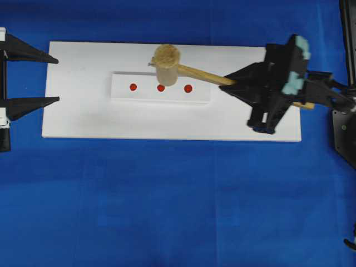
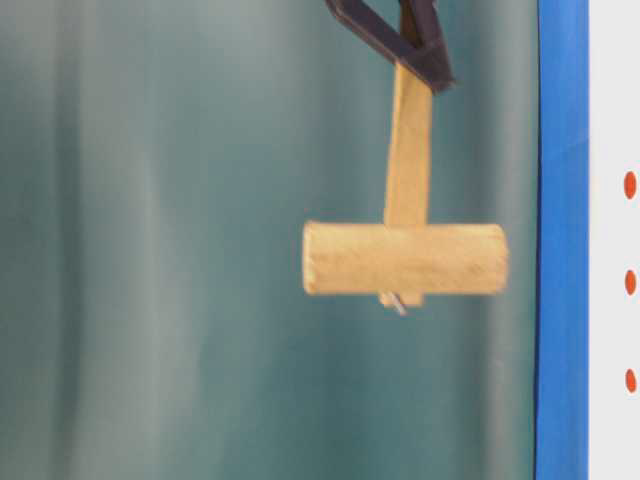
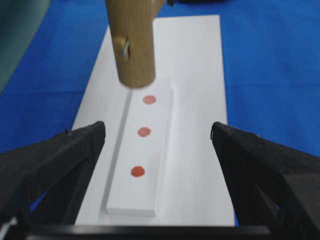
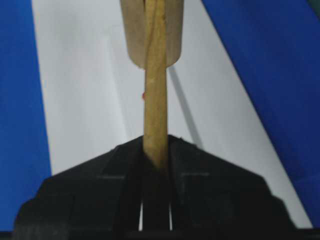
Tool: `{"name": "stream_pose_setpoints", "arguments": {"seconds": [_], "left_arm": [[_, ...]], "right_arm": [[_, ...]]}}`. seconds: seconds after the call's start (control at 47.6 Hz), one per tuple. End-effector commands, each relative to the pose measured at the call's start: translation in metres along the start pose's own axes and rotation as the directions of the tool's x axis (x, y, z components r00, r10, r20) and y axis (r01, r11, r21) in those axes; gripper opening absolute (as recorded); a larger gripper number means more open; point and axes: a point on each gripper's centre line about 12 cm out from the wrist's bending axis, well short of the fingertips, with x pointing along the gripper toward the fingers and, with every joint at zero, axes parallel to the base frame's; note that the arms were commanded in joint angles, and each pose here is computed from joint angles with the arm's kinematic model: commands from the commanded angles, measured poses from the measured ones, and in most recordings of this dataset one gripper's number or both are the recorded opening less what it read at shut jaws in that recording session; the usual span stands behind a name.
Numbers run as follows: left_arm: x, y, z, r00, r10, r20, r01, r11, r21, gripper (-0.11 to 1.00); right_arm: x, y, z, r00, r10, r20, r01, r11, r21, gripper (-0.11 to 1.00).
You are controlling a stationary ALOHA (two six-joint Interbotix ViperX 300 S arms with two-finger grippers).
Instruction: Hit the mark with a hammer.
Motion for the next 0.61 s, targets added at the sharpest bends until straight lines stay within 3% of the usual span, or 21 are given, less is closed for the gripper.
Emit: {"name": "stream_pose_setpoints", "arguments": {"seconds": [0.0,0.189,0.588], "left_arm": [[0.001,0.001,0.003,1.000,0.004,0.007,-0.004,1.000,0.001,0.92],[0.001,0.001,0.003,1.000,0.003,0.007,-0.003,1.000,0.000,0.92],[0.000,0.001,0.003,1.000,0.003,0.009,-0.003,1.000,-0.002,0.92]], "right_arm": [[-0.014,-0.001,0.010,0.999,0.017,0.050,-0.017,1.000,0.006,0.02],[-0.027,-0.006,0.006,0.997,0.022,0.070,-0.023,1.000,0.009,0.02],[-0.018,-0.010,-0.010,1.000,-0.009,0.016,0.009,1.000,-0.013,0.02]]}}
